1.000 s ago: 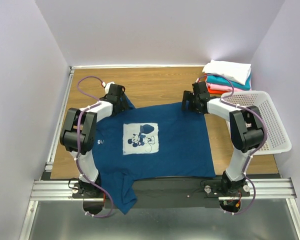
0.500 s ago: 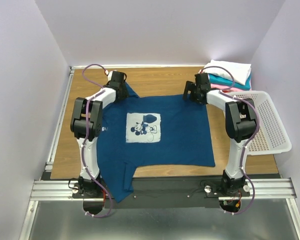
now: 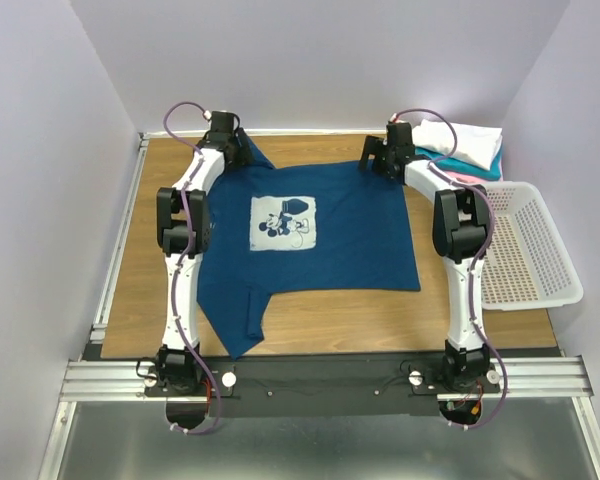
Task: Fold and stack the t-shirts
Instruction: Flatten the tshirt out
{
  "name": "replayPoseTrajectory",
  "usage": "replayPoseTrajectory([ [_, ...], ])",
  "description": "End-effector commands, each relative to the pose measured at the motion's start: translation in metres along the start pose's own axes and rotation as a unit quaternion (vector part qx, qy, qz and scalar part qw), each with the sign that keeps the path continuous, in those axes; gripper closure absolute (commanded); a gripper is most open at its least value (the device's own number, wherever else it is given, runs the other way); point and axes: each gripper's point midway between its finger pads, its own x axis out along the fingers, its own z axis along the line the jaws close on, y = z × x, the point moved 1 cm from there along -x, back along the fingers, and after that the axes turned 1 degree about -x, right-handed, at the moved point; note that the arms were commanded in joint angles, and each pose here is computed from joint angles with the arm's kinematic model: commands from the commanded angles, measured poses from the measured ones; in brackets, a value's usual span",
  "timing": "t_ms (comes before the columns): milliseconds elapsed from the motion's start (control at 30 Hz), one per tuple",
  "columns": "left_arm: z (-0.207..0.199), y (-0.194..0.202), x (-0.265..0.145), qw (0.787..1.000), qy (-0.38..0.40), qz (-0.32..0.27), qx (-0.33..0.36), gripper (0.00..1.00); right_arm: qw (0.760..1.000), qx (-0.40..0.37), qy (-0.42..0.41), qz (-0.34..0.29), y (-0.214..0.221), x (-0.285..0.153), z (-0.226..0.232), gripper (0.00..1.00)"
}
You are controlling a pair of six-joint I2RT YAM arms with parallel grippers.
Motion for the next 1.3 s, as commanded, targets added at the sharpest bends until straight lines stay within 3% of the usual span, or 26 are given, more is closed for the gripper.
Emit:
replayPoseTrajectory([
  [0,0.021,0.015,0.007,0.997,0.031,0.062,-0.018,0.26,0.998,0.018,-0.01,0.057,0.036,0.03,-0.007,0.0],
  [100,0.023,0.019,0.004,0.997,0.039,0.061,-0.012,0.27,0.998,0.027,-0.013,0.047,0.027,0.037,-0.007,0.0],
  [233,0.017,0.009,-0.003,0.997,0.052,0.051,-0.008,0.02,0.999,0.011,-0.024,0.028,0.004,0.027,-0.002,0.0],
  [433,0.007,-0.035,-0.04,0.999,0.05,0.007,-0.002,0.02,0.998,-0.012,-0.051,-0.033,-0.062,-0.027,0.021,0.0],
  [533,0.001,-0.049,-0.081,0.998,0.056,-0.019,-0.007,0.02,0.998,-0.008,-0.053,-0.026,-0.058,-0.055,0.024,0.0],
  [567,0.011,-0.018,-0.081,0.999,0.044,0.008,-0.012,0.02,0.997,-0.006,-0.061,-0.047,-0.075,-0.083,0.031,0.0],
  [633,-0.001,-0.033,-0.123,0.997,0.069,-0.04,-0.014,0.02,0.998,0.003,-0.058,-0.013,-0.041,-0.097,0.028,0.0],
  [667,0.013,0.007,-0.122,0.998,0.055,-0.005,-0.021,0.02,0.998,0.003,-0.06,-0.025,-0.046,-0.118,0.033,0.0],
  [700,0.005,0.005,-0.149,0.997,0.071,-0.024,-0.018,0.02,0.999,0.003,-0.04,0.006,-0.012,-0.119,0.022,0.0],
  [733,0.007,0.016,-0.156,0.997,0.07,-0.025,-0.024,0.02,0.999,0.003,-0.039,0.015,0.001,-0.126,0.024,0.0],
  [767,0.02,0.052,-0.154,0.998,0.059,-0.001,-0.028,0.02,0.999,0.007,-0.035,0.027,0.017,-0.13,0.022,0.0],
  [833,0.018,0.068,-0.174,0.997,0.069,-0.008,-0.033,0.02,0.998,0.019,-0.023,0.05,0.054,-0.147,0.01,0.0],
  [867,0.028,0.097,-0.173,0.998,0.06,0.013,-0.033,0.02,0.998,0.03,-0.023,0.046,0.059,-0.151,0.008,0.0],
  [967,0.04,0.124,-0.181,0.998,0.05,0.023,-0.038,0.02,0.998,0.043,-0.009,0.054,0.085,-0.163,-0.003,0.0],
  [1167,0.053,0.136,-0.163,0.999,0.018,0.037,-0.031,0.02,0.996,0.038,0.007,0.082,0.11,-0.15,-0.014,0.0],
  [1267,0.052,0.123,-0.146,0.999,0.002,0.035,-0.034,0.02,0.995,0.039,0.015,0.094,0.116,-0.139,-0.017,0.0],
])
